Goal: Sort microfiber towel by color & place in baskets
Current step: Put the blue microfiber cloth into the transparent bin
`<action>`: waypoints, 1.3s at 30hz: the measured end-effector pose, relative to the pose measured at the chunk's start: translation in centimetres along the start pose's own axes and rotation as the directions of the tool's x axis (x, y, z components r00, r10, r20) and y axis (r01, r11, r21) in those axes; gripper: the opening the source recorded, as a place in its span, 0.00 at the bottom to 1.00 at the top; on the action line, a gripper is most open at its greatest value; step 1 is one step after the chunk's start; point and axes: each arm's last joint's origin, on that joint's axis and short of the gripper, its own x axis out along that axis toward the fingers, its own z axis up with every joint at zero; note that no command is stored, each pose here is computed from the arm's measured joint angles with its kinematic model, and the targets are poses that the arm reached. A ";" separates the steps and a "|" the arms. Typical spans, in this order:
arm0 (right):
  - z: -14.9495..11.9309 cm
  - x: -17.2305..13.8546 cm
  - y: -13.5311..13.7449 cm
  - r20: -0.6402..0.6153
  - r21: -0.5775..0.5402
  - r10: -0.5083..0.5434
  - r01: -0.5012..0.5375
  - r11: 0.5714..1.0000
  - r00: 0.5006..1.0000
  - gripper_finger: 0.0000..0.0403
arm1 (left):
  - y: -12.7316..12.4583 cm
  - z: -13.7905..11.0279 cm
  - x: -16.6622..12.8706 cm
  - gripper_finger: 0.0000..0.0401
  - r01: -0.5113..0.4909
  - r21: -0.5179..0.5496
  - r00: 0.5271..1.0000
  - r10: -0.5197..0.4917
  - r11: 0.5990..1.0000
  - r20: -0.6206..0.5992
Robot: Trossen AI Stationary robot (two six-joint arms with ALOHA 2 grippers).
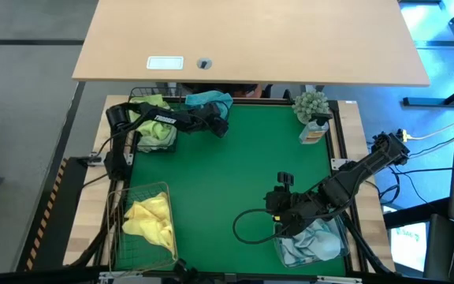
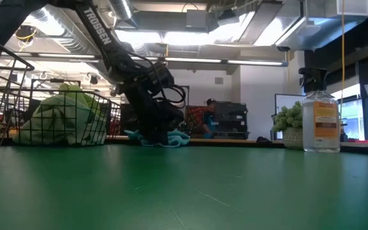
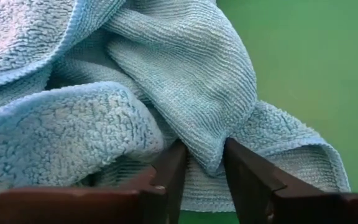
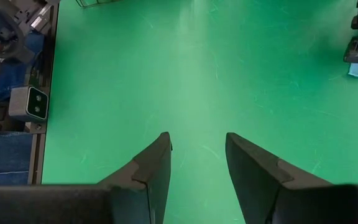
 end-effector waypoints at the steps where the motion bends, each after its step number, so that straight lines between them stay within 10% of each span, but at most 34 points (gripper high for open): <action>1: 0.0 0.0 0.0 0.000 0.000 0.000 0.000 1.000 1.000 0.38 | 0.0 0.0 0.0 0.24 0.000 0.001 1.000 0.000 1.000 -0.001; 8: -0.1 -0.1 -0.1 -0.012 -0.032 -0.007 0.007 0.999 1.000 0.38 | -0.6 -0.3 -0.2 0.03 0.026 0.016 1.000 -0.026 1.000 -0.011; 19: -1.0 -2.5 -2.4 0.012 -0.086 -0.188 0.189 0.978 0.982 0.38 | -3.6 -1.3 -1.7 0.01 0.176 0.102 0.984 -0.173 0.979 -0.041; 39: -2.3 2.5 -6.8 -0.103 -0.079 -0.381 0.374 0.924 0.919 0.38 | -9.2 0.2 -17.5 0.00 0.477 0.305 0.837 -0.532 0.824 0.128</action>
